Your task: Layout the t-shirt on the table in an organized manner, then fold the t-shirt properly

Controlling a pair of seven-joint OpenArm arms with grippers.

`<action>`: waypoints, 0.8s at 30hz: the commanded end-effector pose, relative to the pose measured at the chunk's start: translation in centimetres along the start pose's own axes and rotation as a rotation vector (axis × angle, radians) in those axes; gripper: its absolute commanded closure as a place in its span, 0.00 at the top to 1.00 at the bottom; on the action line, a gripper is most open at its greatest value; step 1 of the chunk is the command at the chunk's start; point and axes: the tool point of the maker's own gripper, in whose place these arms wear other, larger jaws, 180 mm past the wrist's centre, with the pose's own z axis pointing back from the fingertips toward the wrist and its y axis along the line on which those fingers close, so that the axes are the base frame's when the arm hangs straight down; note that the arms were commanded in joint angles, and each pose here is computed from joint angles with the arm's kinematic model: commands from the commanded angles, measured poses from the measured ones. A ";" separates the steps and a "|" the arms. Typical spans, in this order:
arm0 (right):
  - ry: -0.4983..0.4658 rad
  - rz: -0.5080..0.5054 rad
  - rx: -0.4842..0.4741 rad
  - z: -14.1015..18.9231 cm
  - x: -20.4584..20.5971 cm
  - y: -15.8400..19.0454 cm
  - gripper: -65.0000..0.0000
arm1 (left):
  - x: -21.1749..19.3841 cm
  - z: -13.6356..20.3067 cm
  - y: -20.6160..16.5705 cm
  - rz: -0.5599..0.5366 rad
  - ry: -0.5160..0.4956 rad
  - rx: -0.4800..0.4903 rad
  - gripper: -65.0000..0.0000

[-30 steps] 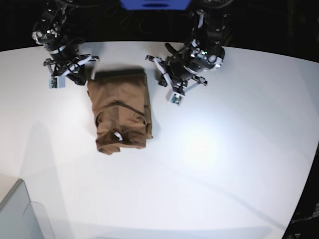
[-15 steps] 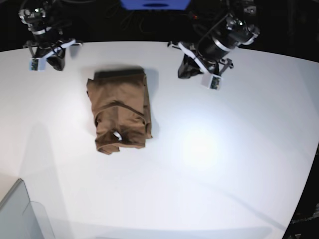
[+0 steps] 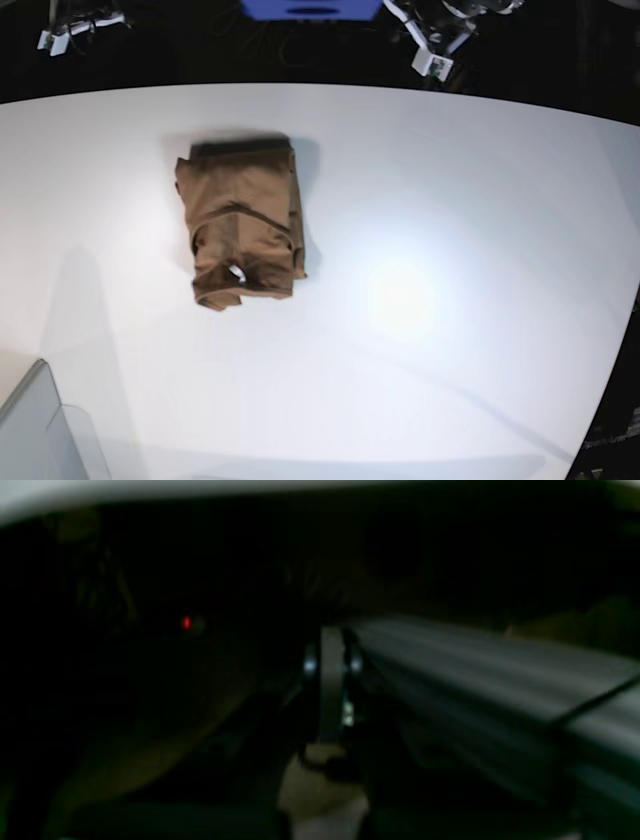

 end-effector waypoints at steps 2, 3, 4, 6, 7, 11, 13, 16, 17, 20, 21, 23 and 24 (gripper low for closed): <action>0.024 0.006 -0.003 -0.6 -0.9 -0.3 0.00 | -0.9 -0.3 0.9 0.017 -0.016 0.001 0.00; 0.046 0.001 0.005 -1.2 -1.4 0.1 0.00 | -1.9 -0.6 1.6 0.021 -0.001 0.014 0.00; 0.078 -0.003 0.013 -1.9 -2.3 0.5 0.00 | -3.1 -1.1 2.3 0.028 0.019 0.030 0.00; 0.147 -0.003 0.037 -3.1 -4.3 1.7 0.00 | -5.7 -1.9 3.4 0.031 0.072 0.060 0.00; 0.182 0.011 0.054 -3.8 -5.1 2.6 0.00 | -6.5 -2.5 4.1 0.029 0.090 0.075 0.00; 0.249 0.024 0.116 -5.5 -7.1 5.3 0.00 | -9.7 -5.3 8.3 0.115 0.151 0.142 0.00; 0.238 0.024 0.166 -6.2 -7.6 7.1 0.00 | -10.8 -6.8 10.5 0.199 0.158 0.173 0.00; 0.259 0.045 0.276 -7.0 -9.8 11.1 0.00 | -10.8 -8.9 12.7 0.281 0.129 0.201 0.00; 0.251 0.054 0.300 -7.2 -9.9 11.7 0.00 | -10.6 -9.5 13.0 0.294 0.115 0.202 0.00; 0.230 0.052 0.391 -7.6 -11.7 14.6 0.00 | -9.7 -11.3 12.9 0.302 0.070 0.192 0.00; 0.223 0.048 0.416 -7.7 -12.2 15.1 0.00 | -9.4 -11.8 13.0 0.302 0.057 0.195 0.00; 0.222 0.040 0.461 -7.7 -13.6 16.0 0.00 | -8.9 -12.4 13.3 0.312 0.036 0.201 0.00; 0.219 0.035 0.474 -7.9 -14.2 16.5 0.00 | -8.8 -12.7 13.4 0.320 0.028 0.204 0.00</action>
